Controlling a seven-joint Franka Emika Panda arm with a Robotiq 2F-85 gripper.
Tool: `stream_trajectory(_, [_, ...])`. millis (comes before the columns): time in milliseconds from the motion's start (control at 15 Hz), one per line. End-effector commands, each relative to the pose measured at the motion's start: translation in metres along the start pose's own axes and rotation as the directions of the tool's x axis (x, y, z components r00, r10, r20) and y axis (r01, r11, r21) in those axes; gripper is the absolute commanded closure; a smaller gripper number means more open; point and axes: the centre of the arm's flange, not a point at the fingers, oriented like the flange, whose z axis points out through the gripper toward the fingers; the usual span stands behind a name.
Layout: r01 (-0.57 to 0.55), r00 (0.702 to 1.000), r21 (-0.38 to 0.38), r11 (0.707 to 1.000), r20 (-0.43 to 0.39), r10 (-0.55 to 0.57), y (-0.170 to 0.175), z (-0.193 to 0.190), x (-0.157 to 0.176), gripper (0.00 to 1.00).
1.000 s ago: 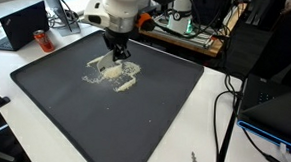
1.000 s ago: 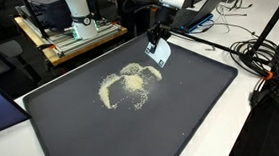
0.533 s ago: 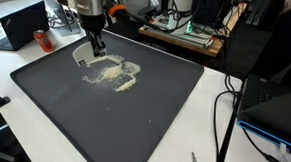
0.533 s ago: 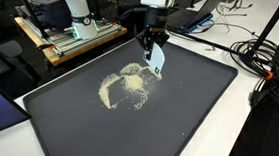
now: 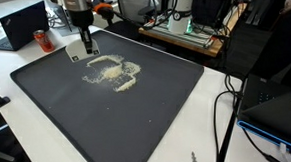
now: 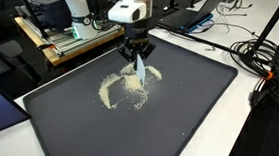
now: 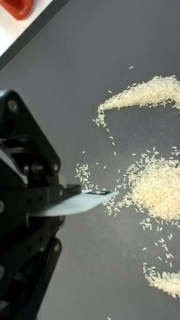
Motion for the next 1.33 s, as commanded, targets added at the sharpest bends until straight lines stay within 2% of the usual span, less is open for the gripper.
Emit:
stream_trajectory(0, [-0.033,0.998,0.031,0.999,0.045,0.032,0.04,0.003,-0.013,0.99])
stream_trajectory(333, [0.003,0.987,0.007,1.0,0.16,-0.004,0.062,0.006,-0.024,0.99])
stream_trajectory(667, [0.009,0.976,0.004,1.0,0.219,-0.009,0.072,0.008,-0.029,0.99])
stream_trajectory(933, [-0.024,0.973,0.064,0.998,0.229,0.009,0.093,0.019,-0.031,0.99])
stream_trajectory(1267, [-0.079,0.97,0.193,0.978,0.24,0.031,0.13,0.032,-0.038,0.99])
